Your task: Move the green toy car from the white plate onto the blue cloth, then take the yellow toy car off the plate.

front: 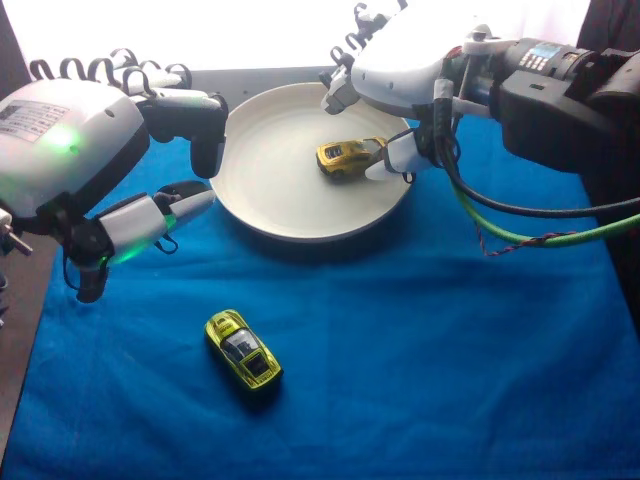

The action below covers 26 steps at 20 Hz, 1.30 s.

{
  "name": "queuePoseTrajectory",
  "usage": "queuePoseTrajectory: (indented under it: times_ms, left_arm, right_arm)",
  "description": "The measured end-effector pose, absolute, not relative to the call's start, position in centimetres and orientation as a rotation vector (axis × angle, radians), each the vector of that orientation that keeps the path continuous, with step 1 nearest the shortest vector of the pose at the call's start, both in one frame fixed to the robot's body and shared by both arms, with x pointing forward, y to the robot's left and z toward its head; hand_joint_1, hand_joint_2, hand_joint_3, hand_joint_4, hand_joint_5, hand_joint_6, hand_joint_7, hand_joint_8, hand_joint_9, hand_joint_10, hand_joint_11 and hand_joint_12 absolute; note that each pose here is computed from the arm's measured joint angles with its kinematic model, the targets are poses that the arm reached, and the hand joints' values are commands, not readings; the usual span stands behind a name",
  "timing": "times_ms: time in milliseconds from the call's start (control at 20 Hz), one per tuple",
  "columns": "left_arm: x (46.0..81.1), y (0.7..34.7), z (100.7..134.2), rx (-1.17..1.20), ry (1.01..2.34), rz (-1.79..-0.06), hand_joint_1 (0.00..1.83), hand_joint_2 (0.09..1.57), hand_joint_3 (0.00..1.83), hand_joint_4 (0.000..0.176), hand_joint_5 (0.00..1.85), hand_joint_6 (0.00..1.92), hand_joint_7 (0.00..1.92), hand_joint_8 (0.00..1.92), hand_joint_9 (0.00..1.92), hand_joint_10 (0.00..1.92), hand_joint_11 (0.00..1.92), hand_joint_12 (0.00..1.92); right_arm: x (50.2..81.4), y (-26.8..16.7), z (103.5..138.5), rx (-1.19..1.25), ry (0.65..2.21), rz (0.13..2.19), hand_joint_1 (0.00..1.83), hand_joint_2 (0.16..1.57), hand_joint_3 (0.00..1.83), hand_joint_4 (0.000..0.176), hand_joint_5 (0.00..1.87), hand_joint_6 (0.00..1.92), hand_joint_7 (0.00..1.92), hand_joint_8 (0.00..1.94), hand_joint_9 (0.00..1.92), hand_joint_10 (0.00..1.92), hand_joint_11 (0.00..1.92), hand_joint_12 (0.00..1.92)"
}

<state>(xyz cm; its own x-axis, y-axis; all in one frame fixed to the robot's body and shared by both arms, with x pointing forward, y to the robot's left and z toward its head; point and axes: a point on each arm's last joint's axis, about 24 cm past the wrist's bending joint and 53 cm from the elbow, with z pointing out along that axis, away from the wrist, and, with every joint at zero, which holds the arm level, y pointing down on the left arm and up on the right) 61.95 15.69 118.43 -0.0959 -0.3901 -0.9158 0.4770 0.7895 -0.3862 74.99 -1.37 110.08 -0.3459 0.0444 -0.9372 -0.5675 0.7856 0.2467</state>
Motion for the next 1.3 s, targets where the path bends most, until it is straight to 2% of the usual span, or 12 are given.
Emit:
queuePoseTrajectory:
  times_ms: [50, 100, 150, 250, 300, 400, 500, 650, 850, 1000, 1150, 1300]
  left_arm:
    - [62.0, 15.7, 118.4, 0.073, 1.500, -0.728, 0.85, 1.27, 0.00, 0.176, 0.66, 1.45, 0.41, 1.06, 0.38, 1.32, 0.21, 1.78]
    - [61.9, 15.7, 118.4, 0.073, 1.500, -0.730, 0.86, 1.26, 0.00, 0.176, 0.68, 1.43, 0.44, 0.96, 0.40, 1.23, 0.21, 1.72]
    - [61.9, 15.7, 118.4, 0.071, 1.501, -0.731, 0.86, 1.26, 0.00, 0.176, 0.68, 1.43, 0.46, 0.88, 0.40, 1.16, 0.19, 1.68]
    - [61.9, 15.7, 118.4, 0.068, 1.501, -0.734, 0.86, 1.26, 0.00, 0.176, 0.68, 1.43, 0.49, 0.84, 0.42, 1.12, 0.20, 1.66]
    - [61.9, 15.7, 118.5, 0.069, 1.501, -0.733, 0.87, 1.26, 0.00, 0.176, 0.69, 1.41, 0.45, 0.99, 0.40, 1.36, 0.26, 1.81]
    - [61.9, 15.7, 118.4, 0.068, 1.501, -0.735, 0.87, 1.26, 0.00, 0.176, 0.69, 1.41, 0.44, 0.99, 0.41, 1.35, 0.27, 1.78]
    - [61.9, 15.7, 118.4, 0.067, 1.501, -0.737, 0.86, 1.26, 0.00, 0.176, 0.68, 1.43, 0.44, 0.94, 0.40, 1.26, 0.23, 1.73]
    - [61.9, 15.7, 118.5, 0.065, 1.500, -0.738, 0.89, 1.24, 0.00, 0.176, 0.71, 1.38, 0.44, 1.01, 0.40, 1.36, 0.25, 1.80]
    - [61.9, 15.8, 118.6, 0.059, 1.494, -0.741, 0.88, 1.25, 0.00, 0.176, 0.70, 1.40, 0.37, 1.25, 0.35, 1.51, 0.21, 1.90]
    - [61.9, 15.8, 118.6, 0.058, 1.493, -0.742, 0.88, 1.25, 0.00, 0.176, 0.70, 1.40, 0.38, 1.25, 0.37, 1.48, 0.24, 1.87]
    - [61.9, 15.8, 118.6, 0.056, 1.493, -0.745, 0.88, 1.25, 0.00, 0.176, 0.70, 1.39, 0.40, 1.23, 0.39, 1.49, 0.28, 1.90]
    - [61.9, 15.8, 118.6, 0.053, 1.494, -0.748, 0.87, 1.26, 0.00, 0.176, 0.69, 1.41, 0.34, 1.42, 0.36, 1.67, 0.34, 1.92]
  right_arm:
    - [74.9, -1.2, 110.0, -0.404, 1.831, 0.665, 0.88, 1.05, 0.00, 0.000, 0.62, 0.00, 0.76, 0.02, 0.53, 0.73, 0.27, 1.68]
    - [74.9, -1.1, 109.9, -0.405, 1.835, 0.667, 0.89, 1.04, 0.00, 0.000, 0.62, 0.00, 0.71, 0.00, 0.52, 0.57, 0.20, 1.58]
    - [74.9, -1.0, 109.8, -0.407, 1.836, 0.668, 0.88, 1.04, 0.00, 0.000, 0.61, 0.00, 0.72, 0.01, 0.55, 0.55, 0.21, 1.62]
    - [74.9, -0.8, 109.7, -0.408, 1.837, 0.668, 0.90, 1.02, 0.00, 0.000, 0.61, 0.00, 0.74, 0.00, 0.52, 0.71, 0.25, 1.71]
    - [74.9, -0.7, 109.6, -0.408, 1.838, 0.667, 0.88, 1.04, 0.01, 0.000, 0.60, 0.00, 0.74, 0.00, 0.50, 0.73, 0.24, 1.71]
    - [74.9, -0.8, 109.4, -0.409, 1.844, 0.665, 0.88, 1.05, 0.00, 0.000, 0.59, 0.00, 0.74, 0.00, 0.51, 0.72, 0.26, 1.68]
    - [75.0, -0.8, 109.2, -0.409, 1.851, 0.661, 0.86, 1.04, 0.00, 0.000, 0.61, 0.00, 0.71, 0.00, 0.58, 0.45, 0.23, 1.52]
    - [74.9, -0.6, 108.8, -0.412, 1.859, 0.659, 0.85, 1.04, 0.00, 0.000, 0.64, 0.00, 0.72, 0.00, 0.65, 0.27, 0.25, 1.49]
    - [74.8, -0.7, 108.2, -0.416, 1.876, 0.653, 0.90, 1.04, 0.00, 0.000, 0.68, 0.00, 0.74, 0.00, 0.70, 0.20, 0.26, 1.43]
    - [74.9, -0.8, 108.1, -0.414, 1.876, 0.648, 0.98, 1.07, 0.00, 0.000, 0.69, 0.00, 0.72, 0.00, 0.68, 0.16, 0.20, 1.44]
    - [75.0, -0.7, 108.1, -0.414, 1.877, 0.649, 1.09, 1.08, 0.00, 0.000, 0.76, 0.02, 0.77, 0.02, 0.71, 0.19, 0.17, 1.56]
    - [75.1, -0.7, 107.9, -0.413, 1.879, 0.646, 1.13, 1.10, 0.00, 0.000, 0.81, 0.01, 0.77, 0.00, 0.65, 0.27, 0.13, 1.54]
